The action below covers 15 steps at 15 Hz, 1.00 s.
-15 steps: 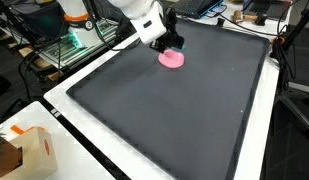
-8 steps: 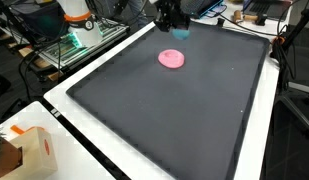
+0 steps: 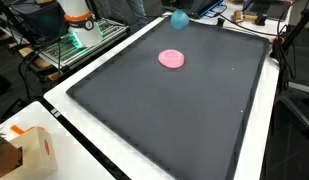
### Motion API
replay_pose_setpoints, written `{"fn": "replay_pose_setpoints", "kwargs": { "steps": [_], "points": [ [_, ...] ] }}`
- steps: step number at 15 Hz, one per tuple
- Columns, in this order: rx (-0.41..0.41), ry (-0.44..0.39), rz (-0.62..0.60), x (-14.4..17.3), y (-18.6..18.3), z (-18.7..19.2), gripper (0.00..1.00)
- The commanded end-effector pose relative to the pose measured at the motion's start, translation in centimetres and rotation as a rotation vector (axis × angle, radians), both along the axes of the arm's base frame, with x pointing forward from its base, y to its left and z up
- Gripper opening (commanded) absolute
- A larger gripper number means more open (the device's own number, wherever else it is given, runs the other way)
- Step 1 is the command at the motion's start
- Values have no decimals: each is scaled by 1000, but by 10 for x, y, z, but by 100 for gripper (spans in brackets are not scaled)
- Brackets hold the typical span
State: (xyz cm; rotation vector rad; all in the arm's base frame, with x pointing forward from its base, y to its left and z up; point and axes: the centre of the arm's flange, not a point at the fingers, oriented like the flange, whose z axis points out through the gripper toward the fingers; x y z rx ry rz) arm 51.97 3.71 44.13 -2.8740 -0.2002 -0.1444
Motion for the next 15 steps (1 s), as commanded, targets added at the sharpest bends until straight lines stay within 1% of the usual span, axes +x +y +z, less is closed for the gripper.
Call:
{"fn": "replay_pose_setpoints", "kwargs": {
  "steps": [1, 5, 8, 11, 14, 15],
  "points": [
    [-164, 26, 10, -3, 27, 13, 29],
    [-309, 44, 41, -5, 56, 7, 29],
    [-387, 60, 69, -7, 77, 0, 29],
    [-431, 77, 92, -8, 94, -11, 29],
    [-439, 94, 121, -8, 103, -20, 29],
    [-411, 74, 112, -13, 97, -19, 54]
  ]
}}
